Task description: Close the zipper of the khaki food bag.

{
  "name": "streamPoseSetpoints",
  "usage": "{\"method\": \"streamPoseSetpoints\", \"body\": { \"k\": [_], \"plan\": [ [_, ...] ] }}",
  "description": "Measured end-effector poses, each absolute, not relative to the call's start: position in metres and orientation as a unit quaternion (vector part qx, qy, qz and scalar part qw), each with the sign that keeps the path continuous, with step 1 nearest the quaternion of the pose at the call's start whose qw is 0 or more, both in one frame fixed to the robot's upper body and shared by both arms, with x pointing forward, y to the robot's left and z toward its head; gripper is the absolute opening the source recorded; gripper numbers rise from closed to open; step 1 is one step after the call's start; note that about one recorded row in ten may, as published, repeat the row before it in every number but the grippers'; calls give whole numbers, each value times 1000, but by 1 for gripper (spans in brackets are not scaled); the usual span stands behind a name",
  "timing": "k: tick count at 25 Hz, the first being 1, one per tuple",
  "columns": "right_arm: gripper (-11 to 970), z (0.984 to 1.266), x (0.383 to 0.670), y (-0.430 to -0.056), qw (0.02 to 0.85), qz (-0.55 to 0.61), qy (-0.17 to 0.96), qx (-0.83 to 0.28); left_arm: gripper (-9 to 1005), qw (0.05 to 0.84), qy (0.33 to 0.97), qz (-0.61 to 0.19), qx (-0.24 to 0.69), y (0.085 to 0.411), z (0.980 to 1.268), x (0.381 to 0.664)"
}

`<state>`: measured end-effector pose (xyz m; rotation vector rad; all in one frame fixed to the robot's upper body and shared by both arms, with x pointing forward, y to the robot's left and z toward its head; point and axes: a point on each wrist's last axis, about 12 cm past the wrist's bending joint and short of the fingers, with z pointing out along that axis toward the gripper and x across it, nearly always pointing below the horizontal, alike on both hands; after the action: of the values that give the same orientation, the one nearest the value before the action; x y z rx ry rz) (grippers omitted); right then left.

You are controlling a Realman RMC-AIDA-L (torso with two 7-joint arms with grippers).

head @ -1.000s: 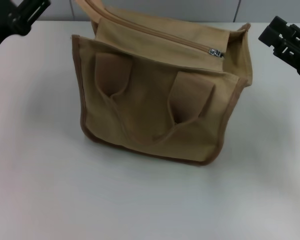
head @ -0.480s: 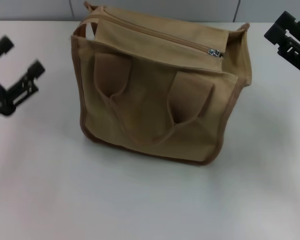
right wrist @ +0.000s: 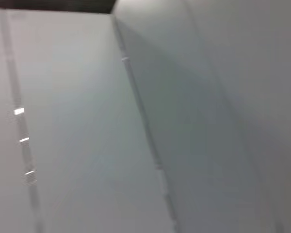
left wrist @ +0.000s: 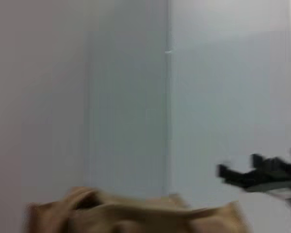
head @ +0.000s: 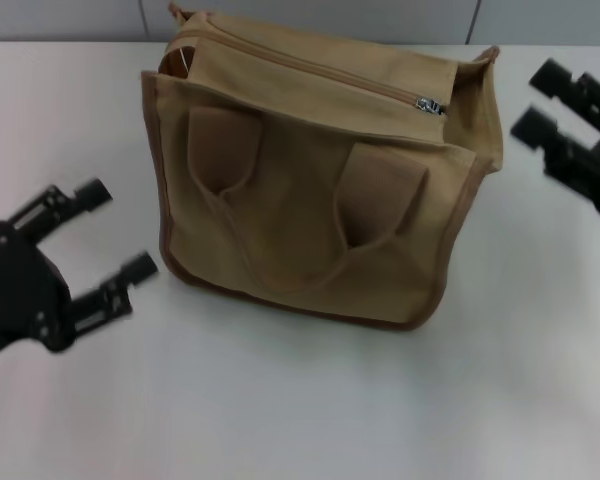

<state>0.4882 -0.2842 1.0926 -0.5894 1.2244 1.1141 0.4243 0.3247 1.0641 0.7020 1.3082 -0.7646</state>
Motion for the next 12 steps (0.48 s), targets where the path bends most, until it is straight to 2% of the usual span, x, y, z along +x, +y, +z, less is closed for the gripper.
{"method": "streamPoseSetpoints", "body": {
  "k": [1,6,8,12],
  "plan": [
    [759,1093,488,-284,638,488,536,-258,810,652,562,-382,336,321,1069,419],
    [759,1090,476,-279,583,504,537,-343,810,605,554,-429,378,320,1072,415],
    [759,1085,472,-270,525,522,544,-394,810,581,563,-438,393,320,1071,417],
    [760,1079,469,-257,462,534,542,-456,810,544,581,-439,417,320,1065,419]
  ]
}}
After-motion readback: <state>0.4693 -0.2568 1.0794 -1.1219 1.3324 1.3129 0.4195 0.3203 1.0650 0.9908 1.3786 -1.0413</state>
